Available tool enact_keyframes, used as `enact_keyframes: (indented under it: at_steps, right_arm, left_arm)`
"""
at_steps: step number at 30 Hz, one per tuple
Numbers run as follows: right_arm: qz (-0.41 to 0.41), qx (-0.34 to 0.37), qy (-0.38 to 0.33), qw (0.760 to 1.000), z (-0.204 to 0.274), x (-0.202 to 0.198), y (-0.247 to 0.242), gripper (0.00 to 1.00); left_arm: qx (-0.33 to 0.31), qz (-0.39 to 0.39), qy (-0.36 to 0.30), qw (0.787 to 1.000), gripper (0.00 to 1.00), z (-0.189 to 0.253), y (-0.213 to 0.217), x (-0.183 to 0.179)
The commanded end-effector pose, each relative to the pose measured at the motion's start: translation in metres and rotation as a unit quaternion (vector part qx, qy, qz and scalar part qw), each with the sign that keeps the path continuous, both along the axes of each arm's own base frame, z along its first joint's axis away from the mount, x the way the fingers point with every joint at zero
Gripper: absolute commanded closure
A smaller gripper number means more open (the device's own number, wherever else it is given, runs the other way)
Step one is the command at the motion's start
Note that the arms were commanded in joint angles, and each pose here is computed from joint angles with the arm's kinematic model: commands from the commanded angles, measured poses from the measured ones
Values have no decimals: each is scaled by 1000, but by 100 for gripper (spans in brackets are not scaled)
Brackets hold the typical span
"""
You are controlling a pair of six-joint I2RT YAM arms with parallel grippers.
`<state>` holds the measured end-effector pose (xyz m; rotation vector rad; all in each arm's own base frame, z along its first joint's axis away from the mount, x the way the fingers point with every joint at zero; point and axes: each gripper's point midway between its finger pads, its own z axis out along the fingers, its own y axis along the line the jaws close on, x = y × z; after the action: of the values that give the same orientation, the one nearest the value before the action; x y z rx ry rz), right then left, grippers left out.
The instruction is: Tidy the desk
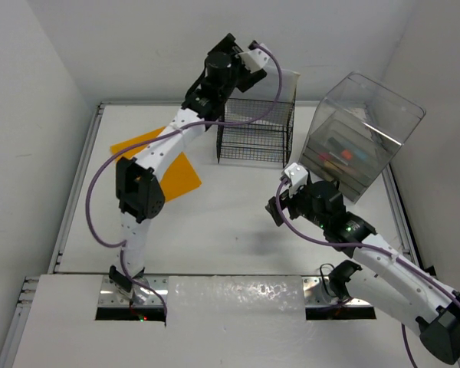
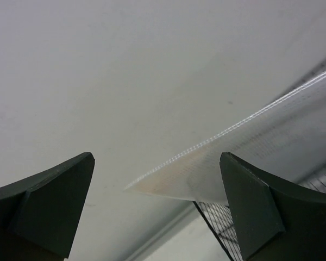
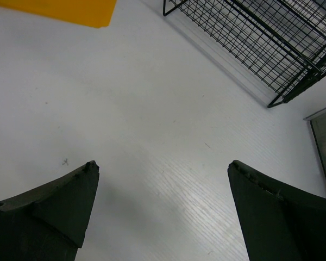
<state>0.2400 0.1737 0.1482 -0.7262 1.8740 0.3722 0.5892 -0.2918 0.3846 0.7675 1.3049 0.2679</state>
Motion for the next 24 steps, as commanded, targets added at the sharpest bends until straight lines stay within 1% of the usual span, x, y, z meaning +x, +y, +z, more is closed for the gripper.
enact_keyframes:
  at_steps: [1,2,4,5,7,8,9,10,11,12,13,14,15,16,17,18,19,20,21,22,23,24]
  right_arm:
    - [6,21,-8,1000,7,0,5,1]
    - [8,21,-7,1000,6,-1,6,1]
    - [8,25,-9,1000,6,1,7,1]
    - [9,29,-12,999,9,2,9,1]
    - [1,37,-27,999,21,13,13,2]
    - [-3,45,-41,998,33,21,17,17]
    - [-8,55,-57,997,46,31,22,30]
    - [-8,57,-57,997,59,47,34,44]
    - [-18,57,-60,996,68,59,38,61]
    - [-45,43,-55,997,69,72,35,86]
    - [-61,51,-73,994,99,90,40,91]
    - [-76,25,-47,996,81,108,46,94]
    - [-85,6,-25,996,73,114,46,97]
    - [-91,19,-31,995,93,130,53,98]
    - [-91,1,-2,996,71,143,61,99]
    - [-92,-3,14,996,66,149,64,100]
    - [-94,11,9,995,79,163,70,100]
    - [-99,-6,27,995,60,175,75,100]
    - [-110,-13,35,993,54,184,72,100]
    - [-120,-7,23,993,68,198,75,100]
    - [-125,-12,25,992,64,208,75,100]
    - [-133,-30,41,990,44,220,73,100]
  left_arm:
    - [-31,-73,29,996,0,46,-6,-58]
    - [-32,-79,55,995,0,45,-4,-69]
    - [-32,-78,62,995,0,56,5,-83]
    - [-31,-61,78,995,0,48,12,-84]
    - [-34,-48,88,994,0,51,23,-93]
    - [-37,-34,106,993,0,45,30,-97]
    - [-41,-22,111,993,1,46,37,-98]
    - [-53,-12,108,993,1,54,45,-102]
    - [-66,2,121,990,0,54,54,-104]
    - [-75,17,127,989,1,55,68,-102]
    - [-94,21,139,986,0,60,77,-107]
    - [-103,25,145,984,0,62,86,-108]
    - [-112,43,149,982,0,61,107,-104]
    - [-124,49,158,978,0,62,120,-108]
    - [-131,58,161,976,0,62,132,-109]
    - [-139,77,163,974,1,62,155,-107]
    - [-139,86,173,971,0,59,167,-113]
    - [-151,97,181,967,0,57,186,-112]
    - [-161,102,188,963,0,55,199,-113]
    - [-179,107,205,956,0,49,210,-118]
    - [-193,102,215,952,0,45,227,-118]
    - [-200,107,223,948,0,40,237,-120]
